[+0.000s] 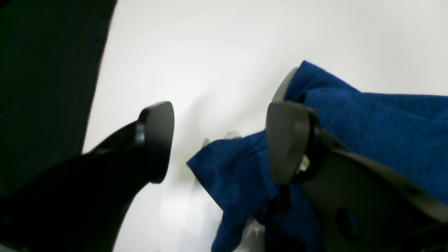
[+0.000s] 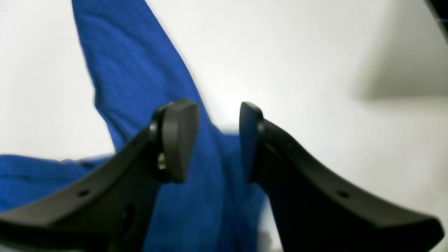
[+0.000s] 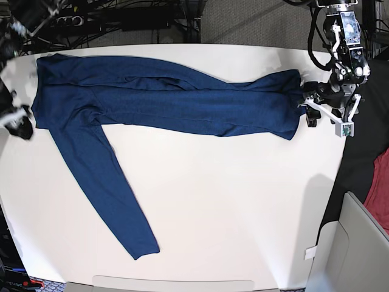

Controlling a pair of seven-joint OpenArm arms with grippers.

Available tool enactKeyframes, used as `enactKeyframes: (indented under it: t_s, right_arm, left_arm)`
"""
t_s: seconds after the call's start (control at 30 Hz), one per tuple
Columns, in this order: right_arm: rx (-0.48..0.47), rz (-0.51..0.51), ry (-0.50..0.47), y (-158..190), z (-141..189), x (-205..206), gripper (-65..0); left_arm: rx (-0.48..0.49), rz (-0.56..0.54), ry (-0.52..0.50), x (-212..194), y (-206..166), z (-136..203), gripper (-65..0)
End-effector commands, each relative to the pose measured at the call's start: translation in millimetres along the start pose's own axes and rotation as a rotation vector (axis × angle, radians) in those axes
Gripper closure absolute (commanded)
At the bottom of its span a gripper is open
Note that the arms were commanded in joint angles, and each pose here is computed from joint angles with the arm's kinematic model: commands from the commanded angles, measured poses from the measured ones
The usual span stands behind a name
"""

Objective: Fold the T-shirt properly
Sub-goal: 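Reach the right gripper to the loose sleeve and grasp its cuff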

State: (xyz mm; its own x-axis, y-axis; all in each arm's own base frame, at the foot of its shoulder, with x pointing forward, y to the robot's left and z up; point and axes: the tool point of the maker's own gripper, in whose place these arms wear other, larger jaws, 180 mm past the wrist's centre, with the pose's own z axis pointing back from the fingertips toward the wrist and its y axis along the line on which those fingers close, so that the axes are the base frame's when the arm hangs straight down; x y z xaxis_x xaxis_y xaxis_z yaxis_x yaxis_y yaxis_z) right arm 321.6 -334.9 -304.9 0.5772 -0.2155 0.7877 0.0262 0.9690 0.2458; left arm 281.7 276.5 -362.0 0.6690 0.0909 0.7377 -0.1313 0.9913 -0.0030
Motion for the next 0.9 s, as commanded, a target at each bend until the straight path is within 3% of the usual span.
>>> enactKeyframes:
  t_s: [0.0,0.27,0.37,0.53,0.7,0.87]
  right_arm:
    - [0.007,0.033,-0.057,3,-4,28,-23.7]
    - [0.049,0.223,-0.047,78,-106,79,-23.7]
    - [0.046,0.235,-0.072,89,-129,90,-23.8]
    - [0.057,0.218,-0.071,94,-156,92,-23.8]
    - [0.056,0.226,-0.110,92,-168,88,-23.8]
    - [0.043,0.254,-0.083,87,-176,72,-23.8]
  left_arm:
    - [-0.005,-0.010,-0.053,18,0,3,-40.2]
    - [-0.009,-0.012,-0.063,21,-1,4,-40.3]
    - [-0.017,0.002,-0.061,18,-6,3,-40.3]
    - [-0.020,0.008,-0.054,16,-7,2,-40.3]
    - [-0.021,0.009,-0.054,16,-8,2,-40.3]
    - [-0.021,0.009,-0.054,16,-8,2,-40.3]
